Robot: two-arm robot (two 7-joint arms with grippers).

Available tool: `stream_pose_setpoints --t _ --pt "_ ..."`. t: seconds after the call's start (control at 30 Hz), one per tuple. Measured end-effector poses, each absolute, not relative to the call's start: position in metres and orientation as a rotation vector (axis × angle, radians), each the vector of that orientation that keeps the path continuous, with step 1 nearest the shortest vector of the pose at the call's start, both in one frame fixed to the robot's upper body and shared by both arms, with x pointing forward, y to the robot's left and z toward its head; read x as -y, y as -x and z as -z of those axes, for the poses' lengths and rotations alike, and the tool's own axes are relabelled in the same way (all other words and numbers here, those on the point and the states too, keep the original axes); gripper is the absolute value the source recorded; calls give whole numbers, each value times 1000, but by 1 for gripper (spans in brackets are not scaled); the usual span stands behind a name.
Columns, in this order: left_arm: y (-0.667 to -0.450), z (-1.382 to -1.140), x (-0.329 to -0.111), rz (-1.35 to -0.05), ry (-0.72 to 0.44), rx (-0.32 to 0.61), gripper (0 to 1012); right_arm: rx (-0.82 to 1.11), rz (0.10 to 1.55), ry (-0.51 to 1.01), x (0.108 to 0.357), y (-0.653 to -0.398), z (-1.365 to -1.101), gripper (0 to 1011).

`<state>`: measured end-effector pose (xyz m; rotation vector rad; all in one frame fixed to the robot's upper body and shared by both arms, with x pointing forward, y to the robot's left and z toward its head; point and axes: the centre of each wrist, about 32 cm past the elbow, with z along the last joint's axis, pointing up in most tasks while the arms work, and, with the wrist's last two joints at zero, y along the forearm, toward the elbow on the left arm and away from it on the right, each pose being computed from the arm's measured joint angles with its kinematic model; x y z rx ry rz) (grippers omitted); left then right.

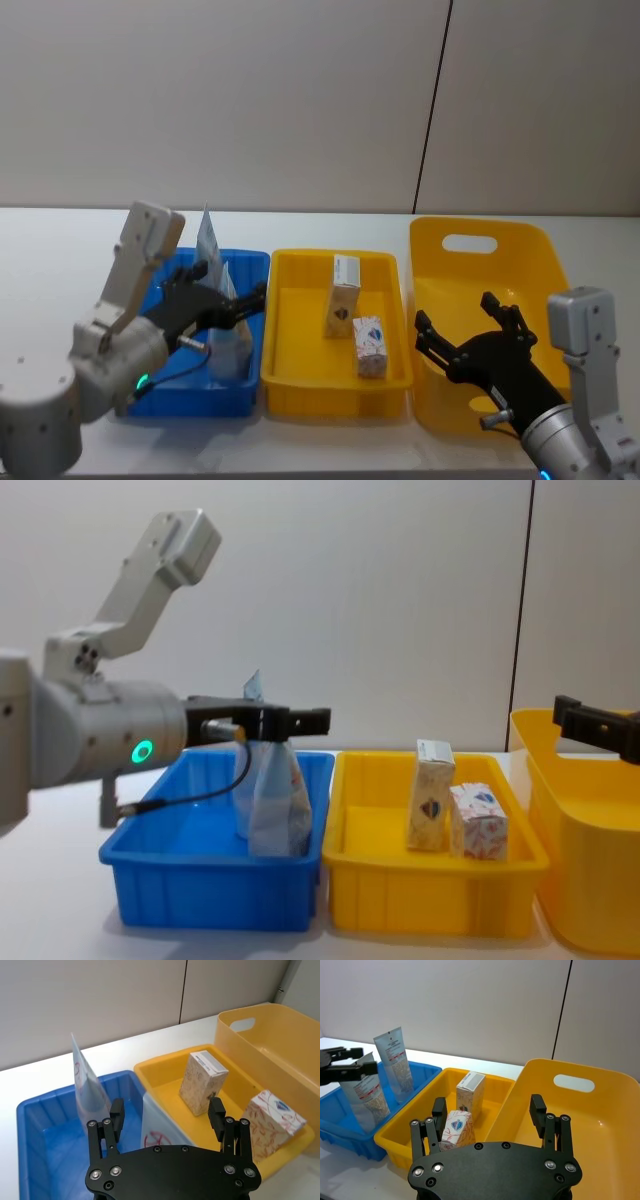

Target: Bimanual collaborative sorting of washing and personal care products

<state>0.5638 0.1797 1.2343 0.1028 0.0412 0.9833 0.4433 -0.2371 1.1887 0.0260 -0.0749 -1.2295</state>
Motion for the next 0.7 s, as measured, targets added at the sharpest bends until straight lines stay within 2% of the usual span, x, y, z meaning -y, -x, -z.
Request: stream_pose_setpoints --t 0.27,0.7 --pt "-589 -1252 -169 -938 -112 -94 1001 75 1229 -26 237 -443 -1189 1003" --pt "-606 -1266 -159 -894 -116 -137 1001 75 1229 -26 237 -443 -1189 1003"
